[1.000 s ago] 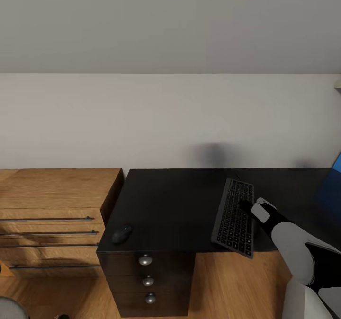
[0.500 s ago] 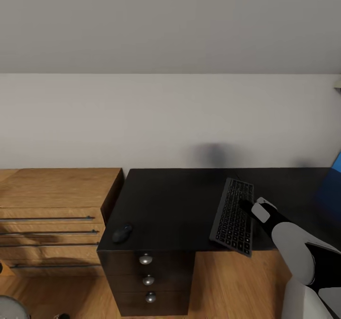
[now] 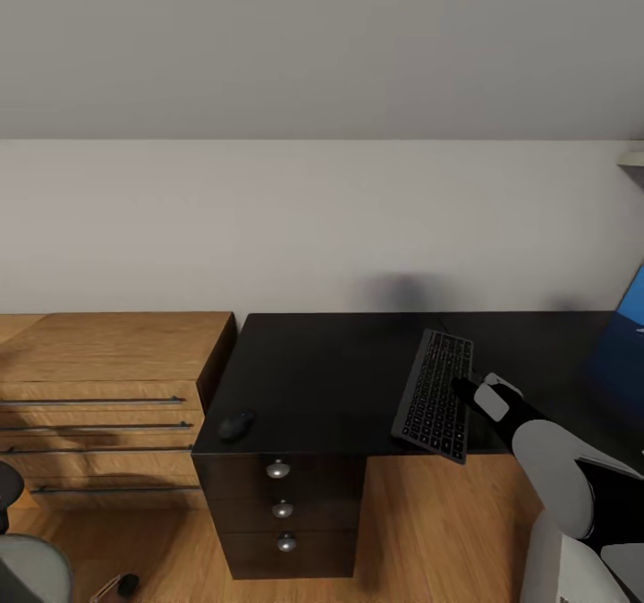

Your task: In the bedroom, organize the workspace by keeping the computer under the desk, ensuring the monitor is on the desk, placing the keyboard on the desk next to the monitor, placing the mouse on the desk next to the keyboard, moving the folder from the swivel chair onto the desk next to the mouse, stacking the notebook on top of the folder with the pen on top of the notebook, and positioning the swivel chair next to the desk.

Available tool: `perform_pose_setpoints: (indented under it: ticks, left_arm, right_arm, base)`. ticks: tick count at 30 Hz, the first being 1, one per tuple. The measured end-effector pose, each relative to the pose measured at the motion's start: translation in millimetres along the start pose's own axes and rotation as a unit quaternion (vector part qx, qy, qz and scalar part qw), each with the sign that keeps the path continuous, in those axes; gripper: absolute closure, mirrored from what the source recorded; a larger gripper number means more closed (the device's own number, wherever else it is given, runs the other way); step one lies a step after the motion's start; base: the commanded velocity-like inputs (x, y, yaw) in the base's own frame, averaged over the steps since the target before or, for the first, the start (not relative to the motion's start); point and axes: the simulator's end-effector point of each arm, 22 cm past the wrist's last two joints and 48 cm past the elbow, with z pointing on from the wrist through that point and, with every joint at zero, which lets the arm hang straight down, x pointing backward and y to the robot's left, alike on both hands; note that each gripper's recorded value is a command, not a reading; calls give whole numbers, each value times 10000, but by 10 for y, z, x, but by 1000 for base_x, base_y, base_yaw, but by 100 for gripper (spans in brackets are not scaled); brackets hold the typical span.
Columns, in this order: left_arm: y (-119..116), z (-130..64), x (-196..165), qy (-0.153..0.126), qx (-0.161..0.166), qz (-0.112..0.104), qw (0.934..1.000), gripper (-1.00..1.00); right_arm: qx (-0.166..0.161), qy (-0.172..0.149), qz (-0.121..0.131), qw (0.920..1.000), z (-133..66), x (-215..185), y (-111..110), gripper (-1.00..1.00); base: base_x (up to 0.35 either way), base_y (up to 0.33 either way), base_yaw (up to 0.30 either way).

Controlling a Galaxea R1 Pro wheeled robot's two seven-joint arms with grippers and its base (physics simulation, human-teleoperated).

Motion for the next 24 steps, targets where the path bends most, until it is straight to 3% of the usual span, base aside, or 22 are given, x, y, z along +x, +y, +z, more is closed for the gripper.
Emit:
perform_pose_setpoints:
  ticks: [24]
  left_arm:
    - [4,0,0,0,-7,1,10000,-100]
  right_arm:
    - [87,-81,-123,9999,-7,-25,-7,-100]
  base:
    - [0,0,0]
